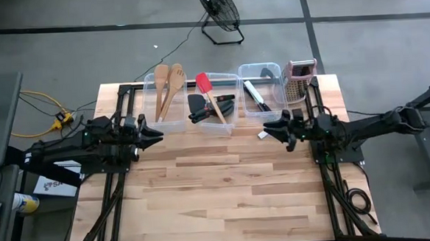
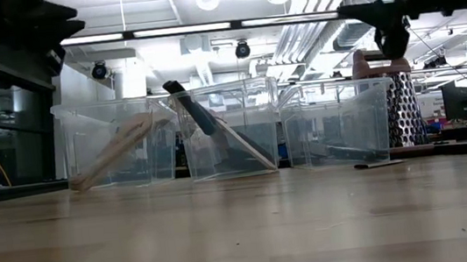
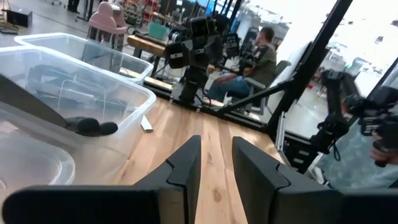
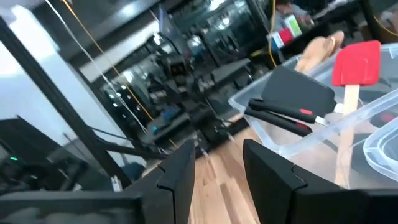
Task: Pick & Place Kitchen Items
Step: Return to Home Position
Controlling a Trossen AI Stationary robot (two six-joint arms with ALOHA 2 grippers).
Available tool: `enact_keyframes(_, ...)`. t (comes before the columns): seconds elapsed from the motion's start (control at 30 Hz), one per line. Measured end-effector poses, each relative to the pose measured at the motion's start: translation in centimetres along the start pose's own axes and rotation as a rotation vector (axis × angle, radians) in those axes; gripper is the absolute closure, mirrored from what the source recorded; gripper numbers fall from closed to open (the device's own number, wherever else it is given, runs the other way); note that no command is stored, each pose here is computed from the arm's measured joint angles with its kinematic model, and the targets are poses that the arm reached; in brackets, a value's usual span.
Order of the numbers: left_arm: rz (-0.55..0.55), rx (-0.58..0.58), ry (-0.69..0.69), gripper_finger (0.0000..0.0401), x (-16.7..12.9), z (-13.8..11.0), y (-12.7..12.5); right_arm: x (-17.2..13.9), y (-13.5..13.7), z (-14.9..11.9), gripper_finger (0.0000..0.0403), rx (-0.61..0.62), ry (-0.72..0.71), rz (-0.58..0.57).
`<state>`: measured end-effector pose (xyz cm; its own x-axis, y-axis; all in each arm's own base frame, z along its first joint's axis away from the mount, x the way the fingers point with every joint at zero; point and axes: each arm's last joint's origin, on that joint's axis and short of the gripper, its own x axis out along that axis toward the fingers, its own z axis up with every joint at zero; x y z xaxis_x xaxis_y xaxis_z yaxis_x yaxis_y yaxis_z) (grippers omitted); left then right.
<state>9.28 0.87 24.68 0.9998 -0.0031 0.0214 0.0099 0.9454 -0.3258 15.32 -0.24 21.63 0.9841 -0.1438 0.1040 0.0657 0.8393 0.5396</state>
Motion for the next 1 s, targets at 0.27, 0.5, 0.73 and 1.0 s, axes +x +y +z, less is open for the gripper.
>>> enact_keyframes(0.27, -0.028, -0.004, -0.090, 0.0311, -1.6, -1.9, 0.4, -1.9, -0.8, -0.6, 0.0275, 0.010, -0.069, 0.026)
enact_keyframes(0.5, -0.031, -0.002, -0.044, 0.0311, -1.1, -2.9, 0.8, -3.2, -1.7, -1.5, 0.0275, 0.018, -0.109, 0.017)
enact_keyframes(0.73, -0.024, -0.004, -0.022, 0.0311, -0.9, -3.8, 1.1, -3.8, -2.0, -1.9, 0.0275, 0.014, -0.078, 0.024)
enact_keyframes(1.0, -0.028, -0.008, 0.006, 0.0311, -0.4, -5.2, 1.7, -4.3, -2.4, -2.4, 0.0275, -0.001, -0.009, -0.017)
